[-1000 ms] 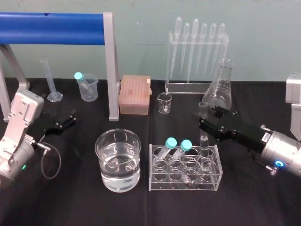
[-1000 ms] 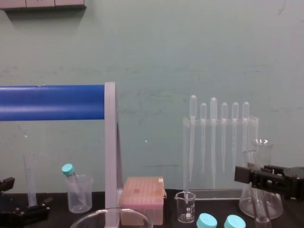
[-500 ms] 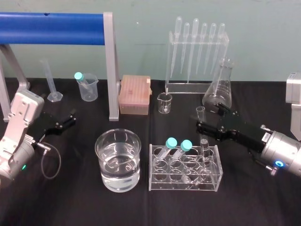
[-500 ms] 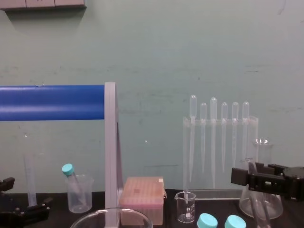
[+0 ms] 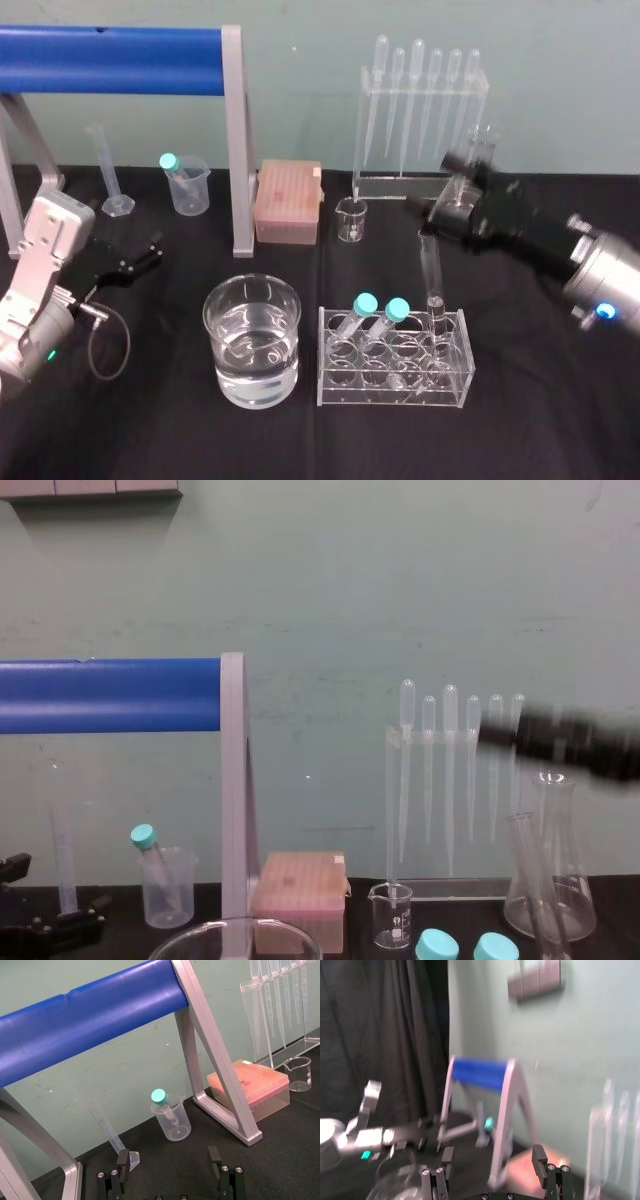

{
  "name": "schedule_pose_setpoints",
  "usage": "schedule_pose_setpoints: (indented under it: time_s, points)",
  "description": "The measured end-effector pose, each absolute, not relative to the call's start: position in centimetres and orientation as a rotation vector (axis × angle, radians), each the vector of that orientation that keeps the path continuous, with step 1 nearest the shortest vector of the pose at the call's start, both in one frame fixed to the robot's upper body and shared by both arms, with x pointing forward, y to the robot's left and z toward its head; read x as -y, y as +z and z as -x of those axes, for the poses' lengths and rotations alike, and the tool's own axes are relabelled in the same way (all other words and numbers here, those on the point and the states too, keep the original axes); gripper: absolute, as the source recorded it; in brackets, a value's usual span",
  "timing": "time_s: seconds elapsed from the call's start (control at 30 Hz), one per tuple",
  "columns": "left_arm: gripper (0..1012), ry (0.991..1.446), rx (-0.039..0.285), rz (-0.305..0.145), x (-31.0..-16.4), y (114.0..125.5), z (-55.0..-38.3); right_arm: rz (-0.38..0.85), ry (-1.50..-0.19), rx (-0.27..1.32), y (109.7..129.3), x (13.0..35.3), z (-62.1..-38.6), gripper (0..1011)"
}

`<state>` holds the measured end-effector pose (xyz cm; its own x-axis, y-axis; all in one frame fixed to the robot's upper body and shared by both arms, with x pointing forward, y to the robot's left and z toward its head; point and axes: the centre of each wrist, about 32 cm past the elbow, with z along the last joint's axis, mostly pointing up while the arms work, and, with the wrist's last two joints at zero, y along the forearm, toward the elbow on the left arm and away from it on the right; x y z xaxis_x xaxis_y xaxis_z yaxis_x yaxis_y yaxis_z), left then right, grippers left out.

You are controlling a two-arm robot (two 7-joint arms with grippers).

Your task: Hold the test tube with one hand and immerse one end into the beaker, then return it to the test tube rack.

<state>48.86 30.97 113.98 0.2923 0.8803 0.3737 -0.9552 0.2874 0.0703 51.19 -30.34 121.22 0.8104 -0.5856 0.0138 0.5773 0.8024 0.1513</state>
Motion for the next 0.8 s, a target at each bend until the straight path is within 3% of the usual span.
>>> schedule_pose_setpoints:
  time_s: [0.13,0.33,0.43,0.5,0.57,0.8]
  points:
    - [1000,1.248,0.285,-0.304,-31.0,114.0,-48.9,-0.192,-0.705,0.239,124.0,30.6,-50.7,1000]
    - [1000,1.248,0.285,-0.304,-31.0,114.0,-48.9,-0.129,-0.932,0.357,125.1,31.7,-49.9,1000]
    - [1000,1.248,0.285,-0.304,-31.0,114.0,-48.9,-0.071,-1.023,0.308,124.0,32.1,-49.8,1000]
    - [1000,1.248,0.285,-0.304,-31.0,114.0,-48.9,-0.020,-1.071,0.227,121.8,32.1,-49.7,1000]
    - [1000,1.248,0.285,-0.304,-31.0,114.0,-48.9,0.010,-1.097,0.163,119.9,32.1,-49.5,1000]
    - [1000,1.248,0.285,-0.304,-31.0,114.0,-48.9,0.054,-1.136,0.030,116.0,31.8,-48.6,1000]
